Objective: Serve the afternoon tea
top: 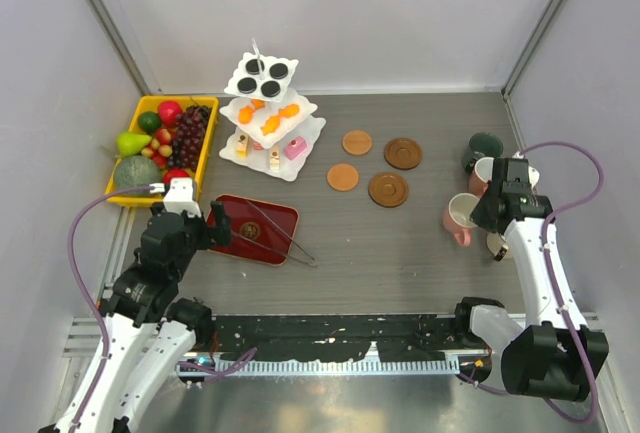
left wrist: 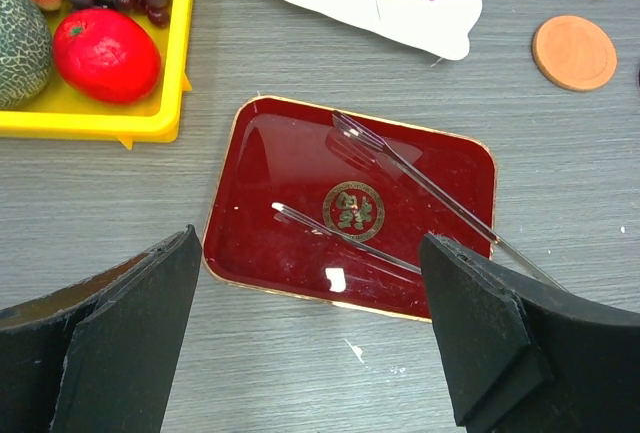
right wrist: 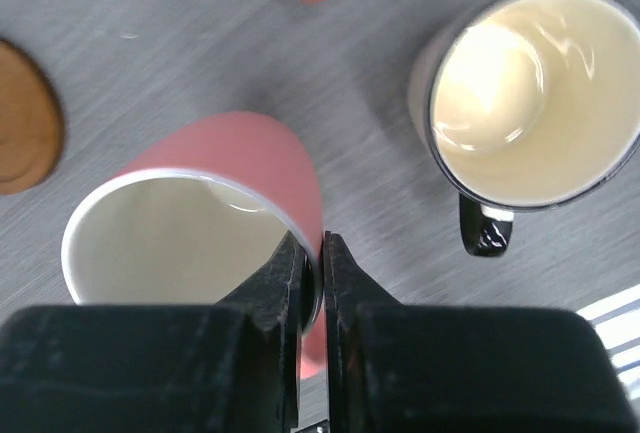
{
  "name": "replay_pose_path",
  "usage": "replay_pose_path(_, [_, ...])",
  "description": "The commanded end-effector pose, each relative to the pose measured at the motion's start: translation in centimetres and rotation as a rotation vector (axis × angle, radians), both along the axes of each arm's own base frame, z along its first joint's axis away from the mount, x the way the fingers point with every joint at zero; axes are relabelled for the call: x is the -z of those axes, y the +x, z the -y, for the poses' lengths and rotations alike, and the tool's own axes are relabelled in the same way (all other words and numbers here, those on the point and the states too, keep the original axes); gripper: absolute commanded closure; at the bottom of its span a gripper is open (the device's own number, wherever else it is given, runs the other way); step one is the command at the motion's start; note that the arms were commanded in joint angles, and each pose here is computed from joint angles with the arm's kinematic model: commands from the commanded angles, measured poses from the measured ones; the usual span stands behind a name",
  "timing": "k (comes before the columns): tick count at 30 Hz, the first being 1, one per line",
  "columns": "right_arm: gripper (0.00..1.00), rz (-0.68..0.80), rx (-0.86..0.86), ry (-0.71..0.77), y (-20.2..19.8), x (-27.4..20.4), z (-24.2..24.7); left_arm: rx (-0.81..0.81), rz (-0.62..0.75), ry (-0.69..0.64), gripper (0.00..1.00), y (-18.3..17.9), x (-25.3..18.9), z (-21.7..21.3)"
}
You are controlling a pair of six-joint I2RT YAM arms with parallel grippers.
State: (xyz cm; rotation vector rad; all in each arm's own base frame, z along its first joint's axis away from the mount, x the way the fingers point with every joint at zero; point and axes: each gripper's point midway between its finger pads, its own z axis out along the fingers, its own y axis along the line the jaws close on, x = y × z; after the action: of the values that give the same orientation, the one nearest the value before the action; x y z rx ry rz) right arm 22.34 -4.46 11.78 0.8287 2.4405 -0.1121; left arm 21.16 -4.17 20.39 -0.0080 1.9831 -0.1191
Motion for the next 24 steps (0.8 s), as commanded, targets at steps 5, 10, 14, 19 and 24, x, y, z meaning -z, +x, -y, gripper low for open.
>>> replay_pose_path(5, [0.95,0.244,-0.296,-0.058,8.9,-9.3,-3.8,-0.006,0.034,0.022,0.02,0.7,-0.5,-0.2])
replay_pose_path(10, [0.95,0.283,-0.434,-0.038,15.0,-11.8,-8.4,-0.027,0.068,0.004,0.01,0.8,-1.4,-0.4])
replay_pose_path(14, [0.95,0.304,-0.511,-0.029,20.1,-13.1,-11.8,-0.019,0.147,-0.027,0.01,1.1,-4.2,-0.1])
replay_pose_path(19, [0.95,0.245,-0.614,-0.013,25.4,-11.3,-15.8,-0.004,0.306,-0.018,0.01,2.2,-9.0,0.0])
replay_pose_path(24, [0.95,0.265,-0.684,-0.004,29.8,-11.5,-19.3,-0.046,0.437,0.058,0.01,3.9,-12.7,-0.9])
